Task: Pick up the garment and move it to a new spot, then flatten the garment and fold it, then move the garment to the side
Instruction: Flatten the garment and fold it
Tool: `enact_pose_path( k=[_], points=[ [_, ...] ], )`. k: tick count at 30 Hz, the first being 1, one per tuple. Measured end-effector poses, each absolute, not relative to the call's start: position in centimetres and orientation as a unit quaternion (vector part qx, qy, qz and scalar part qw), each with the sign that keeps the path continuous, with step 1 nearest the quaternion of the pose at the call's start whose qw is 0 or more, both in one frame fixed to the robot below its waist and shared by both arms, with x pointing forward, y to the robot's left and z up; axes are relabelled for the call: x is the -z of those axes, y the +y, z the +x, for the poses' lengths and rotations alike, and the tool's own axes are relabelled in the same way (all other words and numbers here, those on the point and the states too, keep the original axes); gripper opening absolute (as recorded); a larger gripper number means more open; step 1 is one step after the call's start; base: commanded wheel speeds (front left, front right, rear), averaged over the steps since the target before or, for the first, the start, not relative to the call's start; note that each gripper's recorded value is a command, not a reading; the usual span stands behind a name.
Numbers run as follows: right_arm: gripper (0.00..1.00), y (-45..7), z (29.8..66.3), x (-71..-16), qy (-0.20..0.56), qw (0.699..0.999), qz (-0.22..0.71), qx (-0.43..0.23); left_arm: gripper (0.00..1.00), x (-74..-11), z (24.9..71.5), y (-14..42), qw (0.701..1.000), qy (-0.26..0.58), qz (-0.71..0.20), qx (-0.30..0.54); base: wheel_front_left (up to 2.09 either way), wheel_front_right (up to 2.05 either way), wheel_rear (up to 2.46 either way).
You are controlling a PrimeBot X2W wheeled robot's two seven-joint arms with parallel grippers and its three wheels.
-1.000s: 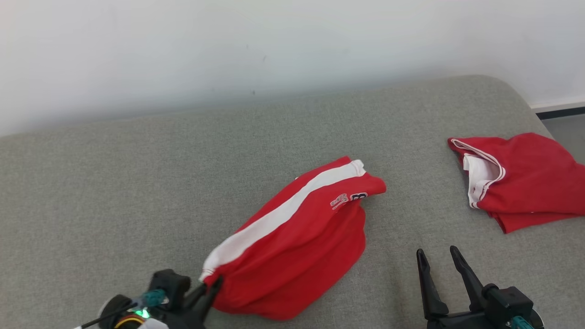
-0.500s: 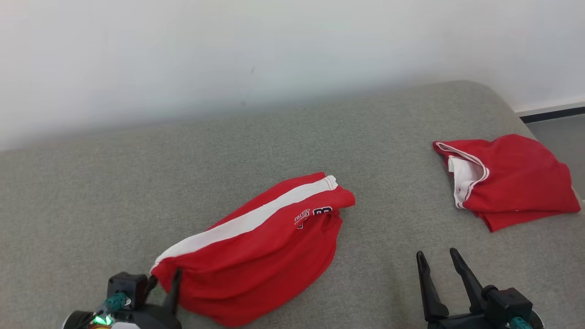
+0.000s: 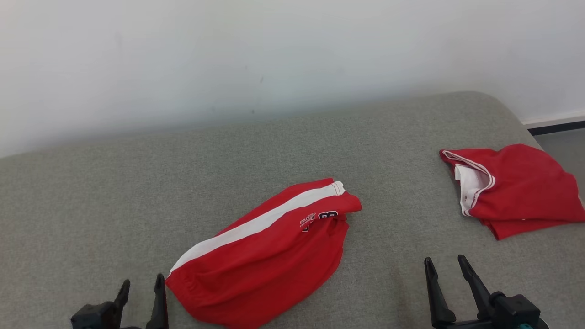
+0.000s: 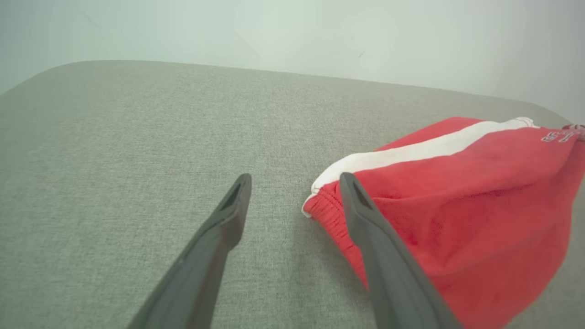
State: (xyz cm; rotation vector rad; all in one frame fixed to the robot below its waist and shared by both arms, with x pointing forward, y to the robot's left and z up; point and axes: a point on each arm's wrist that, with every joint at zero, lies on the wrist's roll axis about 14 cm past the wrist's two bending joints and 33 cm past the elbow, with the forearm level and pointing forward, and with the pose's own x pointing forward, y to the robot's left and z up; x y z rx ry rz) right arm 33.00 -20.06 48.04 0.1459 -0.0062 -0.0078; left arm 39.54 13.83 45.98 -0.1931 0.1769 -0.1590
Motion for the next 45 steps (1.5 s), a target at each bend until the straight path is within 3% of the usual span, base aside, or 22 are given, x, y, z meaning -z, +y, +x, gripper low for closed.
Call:
enact_pose_path(
  k=[5,13,29,35,40,45],
  points=[
    [1.0,-19.2,33.5,-48.4,-0.007,0.997,0.07,-0.013,1.0,-51.2,39.7,16.2,0.993,-0.011,-0.116,0.024,0.0,0.0,0.0],
    [1.0,-18.3,34.1,-48.9,-0.012,0.997,0.068,-0.03,1.0,-52.7,36.8,18.6,0.988,-0.063,-0.141,-0.025,0.0,0.0,0.0],
    [1.0,-17.2,34.9,-48.3,0.013,0.997,0.061,-0.055,1.0,-48.8,34.1,19.0,0.996,-0.017,-0.092,0.009,0.0,0.0,0.0],
    [1.0,-16.2,37.0,-49.8,0.017,0.993,0.092,-0.078,1.0,-48.8,33.9,19.3,0.996,-0.018,-0.091,0.007,0.0,0.0,0.0],
    [1.0,-15.7,39.5,-50.7,0.062,0.987,0.108,-0.099,1.0,-48.7,33.7,19.6,0.996,-0.016,-0.09,0.0,0.0,0.0,0.0],
    [1.0,-16.3,42.0,-49.8,0.159,0.975,0.12,-0.098,1.0,-48.3,33.5,19.7,0.996,-0.01,-0.091,-0.002,0.0,0.0,0.0]
  ],
)
